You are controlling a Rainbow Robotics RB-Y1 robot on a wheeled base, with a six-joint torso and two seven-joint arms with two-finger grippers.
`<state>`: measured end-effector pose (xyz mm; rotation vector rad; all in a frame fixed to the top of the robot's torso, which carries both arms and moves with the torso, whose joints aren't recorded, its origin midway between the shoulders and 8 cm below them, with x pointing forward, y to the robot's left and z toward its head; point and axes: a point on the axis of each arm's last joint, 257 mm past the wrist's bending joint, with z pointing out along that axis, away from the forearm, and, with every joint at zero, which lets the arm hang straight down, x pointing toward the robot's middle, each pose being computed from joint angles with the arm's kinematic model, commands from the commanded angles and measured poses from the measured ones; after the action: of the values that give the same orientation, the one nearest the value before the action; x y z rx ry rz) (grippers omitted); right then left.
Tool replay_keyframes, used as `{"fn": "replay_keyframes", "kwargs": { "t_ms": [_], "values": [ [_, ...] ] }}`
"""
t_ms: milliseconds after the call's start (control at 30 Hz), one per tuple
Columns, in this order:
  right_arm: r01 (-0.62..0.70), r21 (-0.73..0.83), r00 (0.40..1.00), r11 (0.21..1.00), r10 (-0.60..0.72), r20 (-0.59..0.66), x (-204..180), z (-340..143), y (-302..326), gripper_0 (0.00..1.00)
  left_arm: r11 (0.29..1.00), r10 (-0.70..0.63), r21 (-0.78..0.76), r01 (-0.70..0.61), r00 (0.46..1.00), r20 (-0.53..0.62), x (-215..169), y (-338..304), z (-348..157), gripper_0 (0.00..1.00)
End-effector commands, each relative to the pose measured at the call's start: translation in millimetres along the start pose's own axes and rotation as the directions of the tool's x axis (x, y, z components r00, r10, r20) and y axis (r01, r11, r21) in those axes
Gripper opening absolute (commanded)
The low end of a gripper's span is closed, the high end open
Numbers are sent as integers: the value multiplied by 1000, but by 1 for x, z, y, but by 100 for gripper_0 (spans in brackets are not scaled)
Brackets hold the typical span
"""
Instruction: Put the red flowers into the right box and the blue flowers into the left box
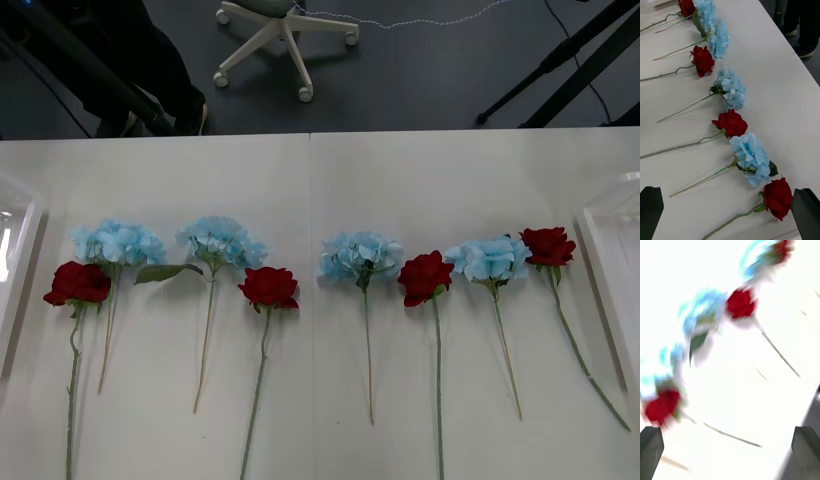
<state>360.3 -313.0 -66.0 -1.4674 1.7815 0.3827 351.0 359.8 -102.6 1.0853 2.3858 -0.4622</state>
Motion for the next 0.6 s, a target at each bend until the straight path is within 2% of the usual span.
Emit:
{"fn": "replay_keyframes", "kwargs": {
  "t_ms": [33,233,500,533,600],
  "values": [
    [2,1,1000,1000,-2,-1,0,-1,0,100,987,-143,-89,134,983,-111,21,12,-9,100],
    [2,1,1000,1000,-2,-1,0,-1,0,100,891,-426,-234,389,894,-137,59,27,1,100],
    [2,1,1000,1000,-2,-1,0,-1,0,100,729,-639,-383,567,764,-85,102,41,28,100],
    [-93,-66,996,994,93,-4,27,21,21,100,705,-663,-398,587,744,-77,109,43,35,100],
    [-113,-76,994,991,113,-7,33,25,26,100,665,-699,-421,617,712,-61,119,47,44,100]
  ]
}}
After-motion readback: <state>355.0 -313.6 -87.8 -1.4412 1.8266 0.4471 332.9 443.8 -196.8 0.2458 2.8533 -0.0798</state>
